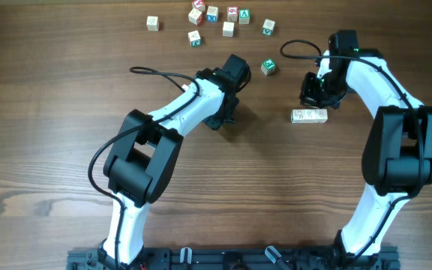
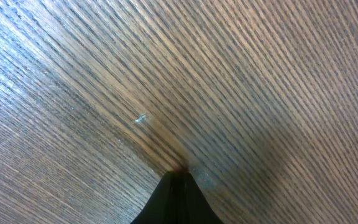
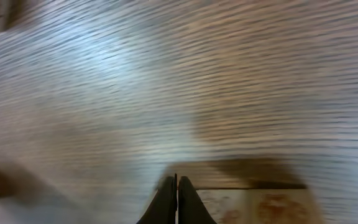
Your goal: Form a horizontal line
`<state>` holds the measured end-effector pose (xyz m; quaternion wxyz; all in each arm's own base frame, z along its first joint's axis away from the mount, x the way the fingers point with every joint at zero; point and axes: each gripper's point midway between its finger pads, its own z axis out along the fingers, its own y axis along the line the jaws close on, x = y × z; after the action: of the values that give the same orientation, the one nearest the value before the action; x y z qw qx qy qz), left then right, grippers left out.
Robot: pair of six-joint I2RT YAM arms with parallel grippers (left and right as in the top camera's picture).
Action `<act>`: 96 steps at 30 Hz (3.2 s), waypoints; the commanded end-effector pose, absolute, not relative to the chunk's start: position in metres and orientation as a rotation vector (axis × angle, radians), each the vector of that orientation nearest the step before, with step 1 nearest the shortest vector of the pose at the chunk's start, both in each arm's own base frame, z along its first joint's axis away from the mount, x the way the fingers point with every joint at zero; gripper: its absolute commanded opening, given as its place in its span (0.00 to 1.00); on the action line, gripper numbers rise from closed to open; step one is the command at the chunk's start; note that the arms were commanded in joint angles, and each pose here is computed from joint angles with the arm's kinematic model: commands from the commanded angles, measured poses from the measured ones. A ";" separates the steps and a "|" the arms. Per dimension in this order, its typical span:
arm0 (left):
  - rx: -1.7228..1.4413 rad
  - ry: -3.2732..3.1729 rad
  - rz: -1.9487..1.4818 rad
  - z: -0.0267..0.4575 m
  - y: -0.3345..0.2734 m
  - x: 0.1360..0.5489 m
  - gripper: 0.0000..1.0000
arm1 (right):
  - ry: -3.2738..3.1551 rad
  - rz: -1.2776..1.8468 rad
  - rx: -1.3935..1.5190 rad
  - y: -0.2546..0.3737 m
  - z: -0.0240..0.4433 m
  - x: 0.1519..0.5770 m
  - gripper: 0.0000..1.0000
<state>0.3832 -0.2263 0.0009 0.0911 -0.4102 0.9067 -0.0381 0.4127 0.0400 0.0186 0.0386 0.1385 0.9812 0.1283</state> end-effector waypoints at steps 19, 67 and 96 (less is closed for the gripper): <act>-1.230 2.662 -0.122 0.010 -0.225 0.383 0.04 | 2.811 0.042 1.074 -0.076 0.039 0.420 0.05; -0.779 2.197 -0.285 0.313 -0.149 0.254 1.00 | 2.054 0.115 0.619 -0.038 0.389 0.195 1.00; -0.779 2.198 -0.285 0.313 -0.149 0.254 1.00 | 0.984 0.325 -0.237 0.055 0.376 0.167 1.00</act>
<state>0.2526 -0.1528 0.3099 0.3738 -0.3074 0.8670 -0.1191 0.1538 0.0457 0.4072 0.8715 -0.0900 0.4632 0.1335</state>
